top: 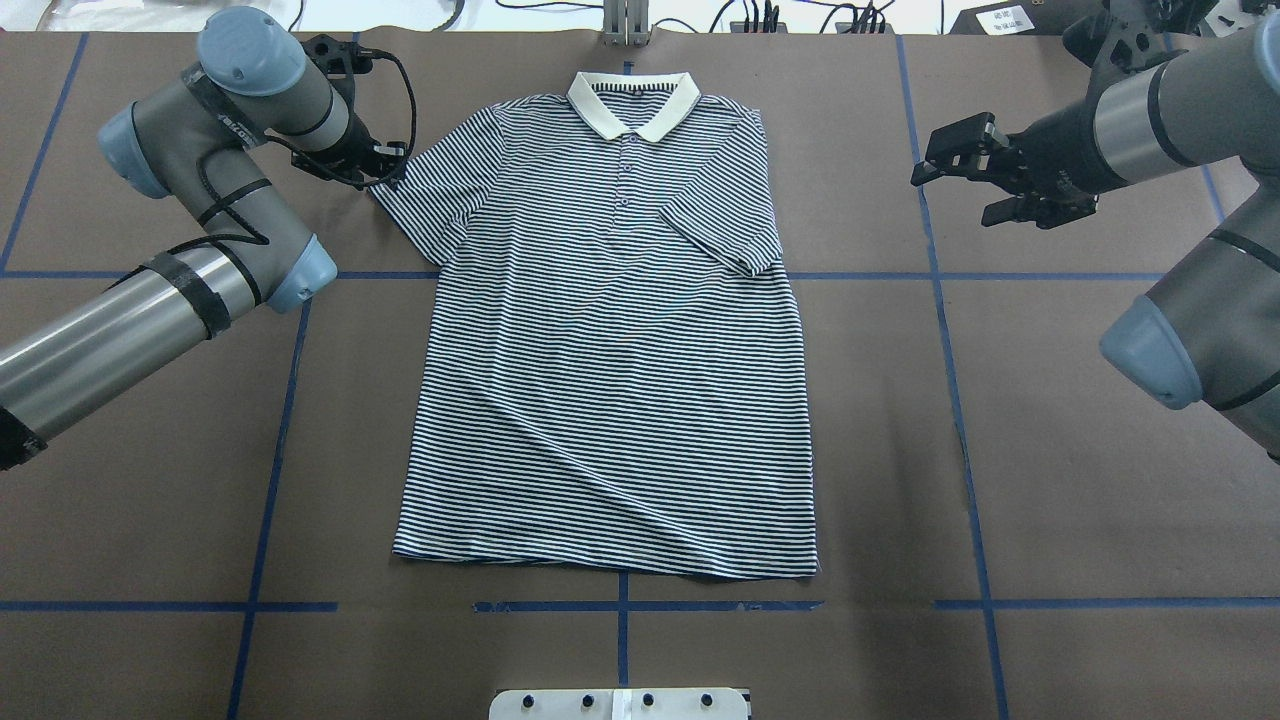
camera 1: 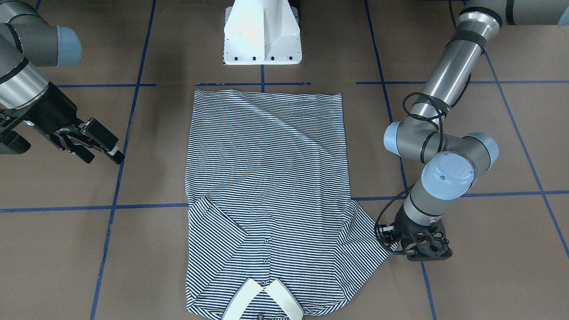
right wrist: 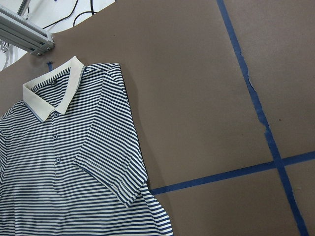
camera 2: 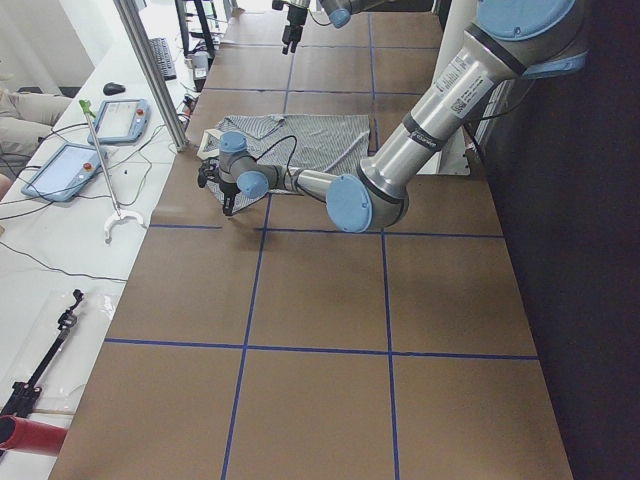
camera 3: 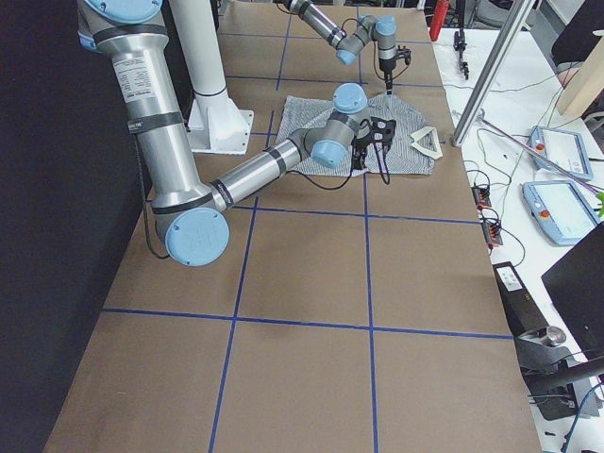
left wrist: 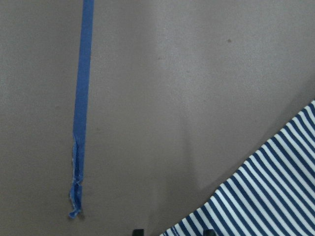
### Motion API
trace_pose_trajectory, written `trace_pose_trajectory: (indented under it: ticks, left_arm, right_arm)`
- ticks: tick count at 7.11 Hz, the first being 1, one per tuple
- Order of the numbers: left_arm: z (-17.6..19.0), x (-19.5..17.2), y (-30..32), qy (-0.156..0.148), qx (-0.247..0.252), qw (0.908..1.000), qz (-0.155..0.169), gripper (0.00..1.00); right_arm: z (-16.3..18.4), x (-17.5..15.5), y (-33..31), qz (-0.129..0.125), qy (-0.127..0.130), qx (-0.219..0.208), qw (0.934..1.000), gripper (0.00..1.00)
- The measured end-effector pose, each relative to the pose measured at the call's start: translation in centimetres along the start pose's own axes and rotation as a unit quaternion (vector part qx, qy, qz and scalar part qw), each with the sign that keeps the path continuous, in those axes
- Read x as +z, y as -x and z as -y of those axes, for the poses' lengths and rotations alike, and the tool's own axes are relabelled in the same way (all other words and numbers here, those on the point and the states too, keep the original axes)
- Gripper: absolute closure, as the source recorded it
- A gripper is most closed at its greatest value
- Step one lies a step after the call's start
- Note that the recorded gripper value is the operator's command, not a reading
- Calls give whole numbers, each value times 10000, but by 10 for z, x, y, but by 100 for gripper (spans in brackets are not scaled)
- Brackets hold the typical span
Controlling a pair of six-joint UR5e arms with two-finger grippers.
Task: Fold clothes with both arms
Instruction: 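Fold the sleeve nearest the left gripper inward toward the collar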
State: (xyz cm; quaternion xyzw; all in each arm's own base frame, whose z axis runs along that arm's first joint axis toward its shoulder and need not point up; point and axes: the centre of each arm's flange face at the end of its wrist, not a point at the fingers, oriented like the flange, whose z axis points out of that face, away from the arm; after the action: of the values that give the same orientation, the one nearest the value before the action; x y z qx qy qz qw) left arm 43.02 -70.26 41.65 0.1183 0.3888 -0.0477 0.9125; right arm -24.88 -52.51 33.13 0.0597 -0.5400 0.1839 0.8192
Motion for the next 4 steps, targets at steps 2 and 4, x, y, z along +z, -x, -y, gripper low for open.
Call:
trace_pose_trajectory:
  ticks: [2,4]
  left_arm:
    - [0,1,-1,5,-2,10000,-1,89]
    - [-4,3,-5,23,8,10000,-10,100]
  right_arm:
    - [0,0,0,5,1,5,10000,0]
    - [-1,-2,1,21,3,13,10000,0]
